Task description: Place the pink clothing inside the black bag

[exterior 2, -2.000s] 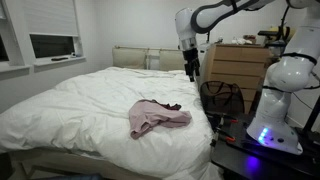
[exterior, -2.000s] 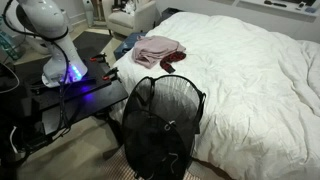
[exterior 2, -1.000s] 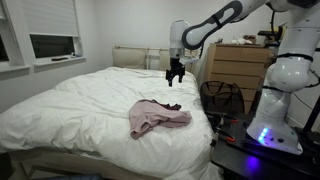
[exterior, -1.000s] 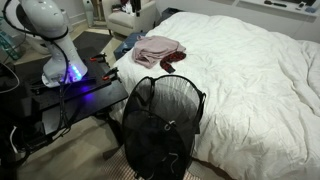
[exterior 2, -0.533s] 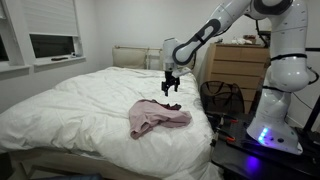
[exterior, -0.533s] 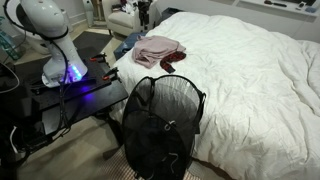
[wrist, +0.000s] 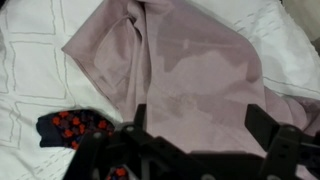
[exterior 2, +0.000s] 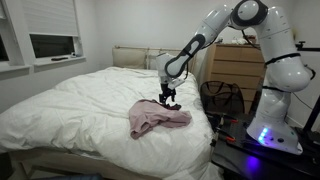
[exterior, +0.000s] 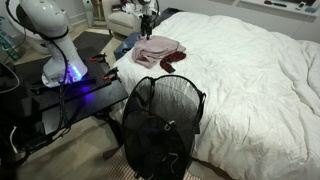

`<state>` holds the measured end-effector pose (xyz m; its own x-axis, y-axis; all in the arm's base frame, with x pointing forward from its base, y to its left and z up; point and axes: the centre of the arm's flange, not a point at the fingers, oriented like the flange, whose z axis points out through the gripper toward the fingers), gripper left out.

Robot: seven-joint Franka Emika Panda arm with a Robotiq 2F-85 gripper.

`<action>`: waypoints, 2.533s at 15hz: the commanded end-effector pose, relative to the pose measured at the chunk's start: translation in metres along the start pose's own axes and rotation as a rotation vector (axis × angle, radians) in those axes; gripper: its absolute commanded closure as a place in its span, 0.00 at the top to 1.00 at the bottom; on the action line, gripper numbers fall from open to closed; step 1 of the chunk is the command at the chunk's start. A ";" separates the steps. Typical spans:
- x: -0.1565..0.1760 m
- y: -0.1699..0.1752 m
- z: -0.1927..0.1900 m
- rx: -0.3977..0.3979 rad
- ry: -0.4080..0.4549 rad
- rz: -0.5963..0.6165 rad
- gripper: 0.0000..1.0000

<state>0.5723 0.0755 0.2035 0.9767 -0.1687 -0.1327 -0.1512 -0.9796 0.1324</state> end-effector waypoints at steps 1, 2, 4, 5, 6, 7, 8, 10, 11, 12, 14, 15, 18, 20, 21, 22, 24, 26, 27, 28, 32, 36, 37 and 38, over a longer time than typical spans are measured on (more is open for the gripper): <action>0.016 -0.006 0.022 -0.001 -0.039 -0.032 1.00; 0.016 -0.006 0.028 -0.001 -0.049 -0.033 1.00; 0.015 -0.006 0.038 0.005 -0.068 -0.040 1.00; 0.015 -0.005 0.042 0.011 -0.079 -0.043 1.00; 0.013 -0.004 0.045 0.016 -0.084 -0.044 1.00; 0.011 -0.003 0.048 0.021 -0.091 -0.045 1.00; 0.009 -0.002 0.051 0.024 -0.099 -0.041 1.00; 0.002 0.001 0.056 0.017 -0.098 -0.024 1.00; -0.001 0.002 0.060 0.016 -0.106 -0.025 1.00; -0.005 0.003 0.063 0.013 -0.111 -0.024 1.00; -0.011 0.004 0.072 0.009 -0.123 -0.025 1.00; -0.014 0.004 0.076 0.008 -0.126 -0.027 1.00; -0.020 0.003 0.090 -0.008 -0.131 -0.020 1.00; -0.021 0.003 0.101 -0.010 -0.136 -0.005 1.00; -0.021 0.003 0.106 -0.014 -0.136 -0.001 1.00; -0.021 0.004 0.112 -0.020 -0.132 0.009 1.00; -0.021 0.005 0.120 -0.024 -0.119 0.021 1.00; -0.021 0.008 0.123 -0.021 -0.101 0.038 0.72; -0.021 0.009 0.123 -0.021 -0.099 0.039 0.66; -0.022 0.011 0.121 -0.019 -0.091 0.048 0.56; -0.023 0.022 0.105 0.013 -0.100 0.120 0.27; -0.026 0.029 0.074 0.019 -0.085 0.158 0.00; -0.026 0.031 0.064 0.021 -0.096 0.162 0.00; -0.028 0.034 0.053 0.024 -0.112 0.168 0.00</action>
<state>0.5435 0.0435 0.1180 0.9350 -0.2943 -0.1981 -0.2715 -0.9530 0.1342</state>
